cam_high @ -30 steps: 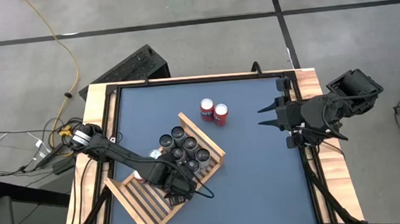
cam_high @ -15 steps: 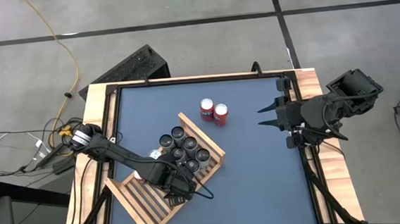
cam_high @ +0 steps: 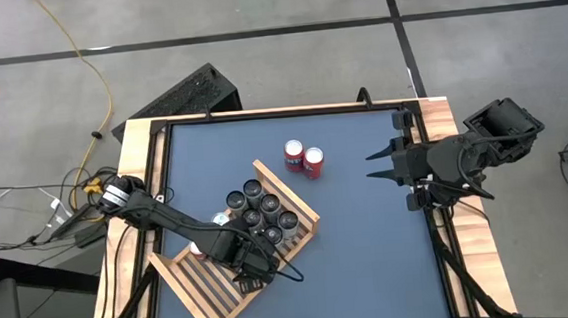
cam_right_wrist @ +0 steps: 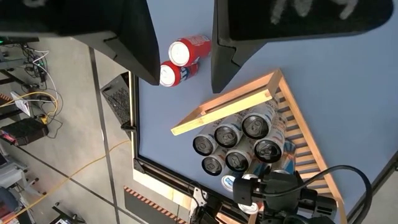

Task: Place canned beverage on shelf
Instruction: Adjust the blue soda can on the shelf

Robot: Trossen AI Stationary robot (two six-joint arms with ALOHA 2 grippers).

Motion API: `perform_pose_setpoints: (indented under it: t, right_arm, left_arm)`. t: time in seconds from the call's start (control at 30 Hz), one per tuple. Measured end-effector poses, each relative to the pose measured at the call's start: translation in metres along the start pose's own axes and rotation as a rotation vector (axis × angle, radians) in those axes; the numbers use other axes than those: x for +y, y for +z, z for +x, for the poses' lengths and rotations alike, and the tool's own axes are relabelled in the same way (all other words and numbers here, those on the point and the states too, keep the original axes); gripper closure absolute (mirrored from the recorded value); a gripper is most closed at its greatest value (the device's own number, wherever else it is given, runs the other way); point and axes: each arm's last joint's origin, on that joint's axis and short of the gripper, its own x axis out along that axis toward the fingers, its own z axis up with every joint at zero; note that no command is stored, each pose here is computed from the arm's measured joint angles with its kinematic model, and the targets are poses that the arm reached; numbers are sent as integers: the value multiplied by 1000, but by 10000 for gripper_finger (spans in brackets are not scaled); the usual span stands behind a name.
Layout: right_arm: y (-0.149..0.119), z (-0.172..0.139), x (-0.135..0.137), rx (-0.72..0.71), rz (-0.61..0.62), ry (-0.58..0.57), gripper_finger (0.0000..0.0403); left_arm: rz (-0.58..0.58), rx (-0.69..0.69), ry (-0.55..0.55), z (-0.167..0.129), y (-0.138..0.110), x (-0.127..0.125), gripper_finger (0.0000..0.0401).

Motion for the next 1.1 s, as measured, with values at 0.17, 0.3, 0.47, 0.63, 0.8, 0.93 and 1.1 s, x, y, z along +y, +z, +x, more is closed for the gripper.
perform_pose_setpoints:
  t: [0.17, 0.3, 0.47, 0.63, 0.8, 0.93, 1.1]
  right_arm:
    - [0, 0, 0, 0, 0, 0, 284]
    - [0, 0, 0, 0, 0, 0, 284]
    - [0, 0, 0, 0, 0, 0, 284]
    - [0, 0, 0, 0, 0, 0, 284]
    - [0, 0, 0, 0, 0, 0, 284]
    - [0, 0, 0, 0, 0, 0, 284]
    - [0, 0, 0, 0, 0, 0, 284]
  left_arm:
    - [-2, 19, -25, 0, 0, 0, 135]
    - [-24, 40, -41, 0, 1, 1, 135]
    - [-14, 36, -31, 1, 0, 2, 135]
    - [3, 27, -22, 1, 1, 2, 135]
    - [6, -3, 14, 1, 2, 3, 135]
    - [10, -9, 23, 1, 2, 3, 135]
    - [5, 5, 5, 1, 1, 3, 135]
